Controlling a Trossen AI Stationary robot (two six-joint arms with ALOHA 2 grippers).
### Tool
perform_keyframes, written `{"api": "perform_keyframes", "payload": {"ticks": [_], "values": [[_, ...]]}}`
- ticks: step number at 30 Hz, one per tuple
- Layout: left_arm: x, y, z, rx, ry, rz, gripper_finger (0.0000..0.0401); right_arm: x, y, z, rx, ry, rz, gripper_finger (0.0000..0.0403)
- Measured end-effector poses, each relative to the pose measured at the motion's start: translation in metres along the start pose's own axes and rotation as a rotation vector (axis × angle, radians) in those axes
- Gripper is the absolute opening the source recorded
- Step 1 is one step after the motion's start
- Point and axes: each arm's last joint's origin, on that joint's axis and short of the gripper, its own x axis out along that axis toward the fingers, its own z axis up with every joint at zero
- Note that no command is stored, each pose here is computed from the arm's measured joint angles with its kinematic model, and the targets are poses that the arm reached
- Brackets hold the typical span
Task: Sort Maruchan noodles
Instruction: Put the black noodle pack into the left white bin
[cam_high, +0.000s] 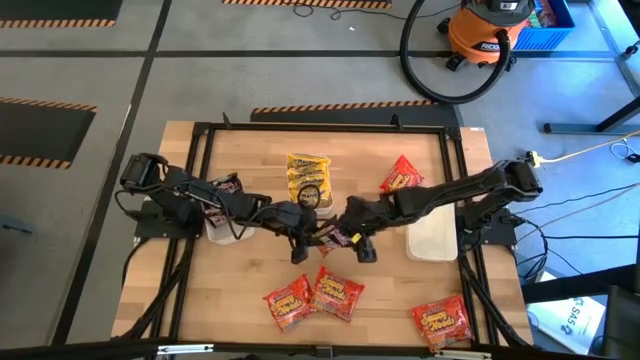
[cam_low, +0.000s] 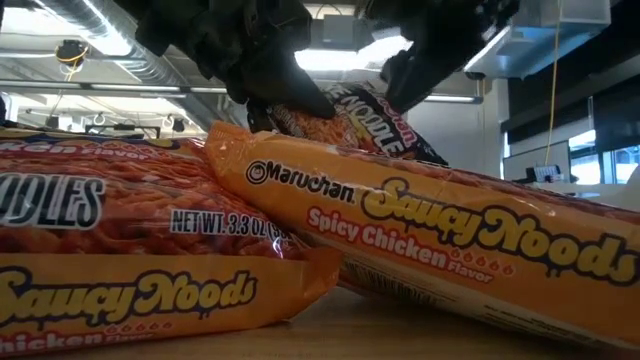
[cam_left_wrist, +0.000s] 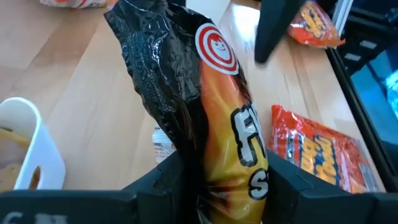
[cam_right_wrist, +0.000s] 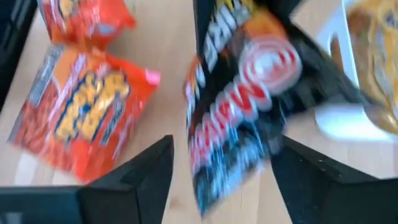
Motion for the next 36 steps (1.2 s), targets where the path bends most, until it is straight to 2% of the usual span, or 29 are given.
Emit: {"api": "perform_keyframes", "payload": {"ticks": [5, 12, 18, 20, 28, 33, 36], "values": [[-0.009, -0.004, -0.002, 0.026, 0.04, 0.004, 0.0136, -0.017, 0.001, -0.004, 0.043, 0.12, -0.007, 0.0241], [-0.028, -0.018, 0.006, 0.082, -0.014, 0.011, 0.0136, -0.023, -0.001, -0.027, 0.045, 0.109, -0.035, 0.0233], [-0.056, -0.017, 0.002, 0.085, -0.105, 0.047, 0.0136, -0.024, -0.001, -0.04, 0.04, -0.09, -0.022, 0.0232], [-0.064, -0.016, 0.001, 0.088, -0.183, 0.047, 0.0136, -0.022, -0.002, -0.046, 0.027, -0.178, -0.016, 0.0232], [-0.089, -0.014, 0.0, 0.126, -0.458, 0.018, 0.0136, -0.004, -0.007, -0.06, 0.019, -0.637, -0.031, 0.0232], [-0.095, -0.016, 0.005, 0.167, -0.521, 0.007, 0.0136, -0.001, -0.007, -0.054, 0.02, -0.85, -0.028, 0.0232], [-0.096, -0.016, 0.005, 0.173, -0.534, 0.003, 0.0136, 0.001, -0.007, -0.05, 0.017, -0.896, -0.021, 0.0232]]}}
